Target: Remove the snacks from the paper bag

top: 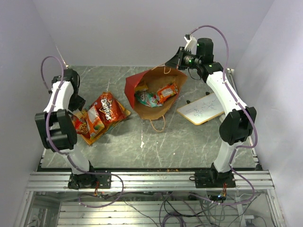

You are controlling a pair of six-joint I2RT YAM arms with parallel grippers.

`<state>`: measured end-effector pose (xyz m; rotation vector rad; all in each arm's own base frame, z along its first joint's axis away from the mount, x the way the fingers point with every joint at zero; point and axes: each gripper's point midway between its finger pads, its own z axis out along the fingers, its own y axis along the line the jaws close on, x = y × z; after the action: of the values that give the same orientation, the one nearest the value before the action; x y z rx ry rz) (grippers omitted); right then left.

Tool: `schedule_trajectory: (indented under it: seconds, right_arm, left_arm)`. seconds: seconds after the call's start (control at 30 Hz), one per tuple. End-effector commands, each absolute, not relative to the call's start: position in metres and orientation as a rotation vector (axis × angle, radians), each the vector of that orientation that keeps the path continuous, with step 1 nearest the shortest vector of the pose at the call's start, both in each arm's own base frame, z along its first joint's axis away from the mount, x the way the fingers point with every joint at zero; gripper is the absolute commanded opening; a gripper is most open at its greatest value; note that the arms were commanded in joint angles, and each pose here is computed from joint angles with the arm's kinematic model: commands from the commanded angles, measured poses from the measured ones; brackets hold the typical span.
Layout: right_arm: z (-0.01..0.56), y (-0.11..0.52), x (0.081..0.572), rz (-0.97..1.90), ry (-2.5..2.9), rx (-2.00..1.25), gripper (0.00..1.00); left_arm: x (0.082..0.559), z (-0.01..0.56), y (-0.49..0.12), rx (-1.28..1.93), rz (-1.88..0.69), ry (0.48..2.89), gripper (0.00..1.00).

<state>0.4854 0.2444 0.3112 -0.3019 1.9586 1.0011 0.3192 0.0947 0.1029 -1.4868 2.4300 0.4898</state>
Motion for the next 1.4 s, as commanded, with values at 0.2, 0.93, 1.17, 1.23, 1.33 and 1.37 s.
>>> schedule_trajectory:
  seconds: [0.2, 0.93, 1.17, 1.23, 1.33, 1.37]
  right_arm:
    - [0.313, 0.24, 0.482, 1.008, 1.958, -0.29, 0.0]
    - [0.324, 0.244, 0.466, 0.862, 1.936, -0.293, 0.0]
    - [0.325, 0.242, 0.46, 0.727, 1.978, -0.134, 0.0]
    - [0.324, 0.238, 0.46, 0.692, 1.999, -0.083, 0.0]
    - [0.324, 0.235, 0.457, 0.681, 2.005, -0.059, 0.0]
    - [0.326, 0.236, 0.456, 0.685, 1.995, -0.066, 0.0]
  left_arm:
    - [0.341, 0.19, 0.043, -1.326, 0.155, 2.274, 0.88]
    - [0.335, 0.324, -0.25, 0.05, -0.544, 1.945, 0.81]
    - [0.31, 0.286, -0.314, 0.394, -0.54, 1.945, 0.82]
    - [0.303, 0.272, -0.328, 0.495, -0.528, 1.925, 0.81]
    - [0.297, 0.26, -0.346, 0.627, -0.53, 1.843, 0.82]
    - [0.296, 0.256, -0.351, 0.655, -0.529, 1.815, 0.81]
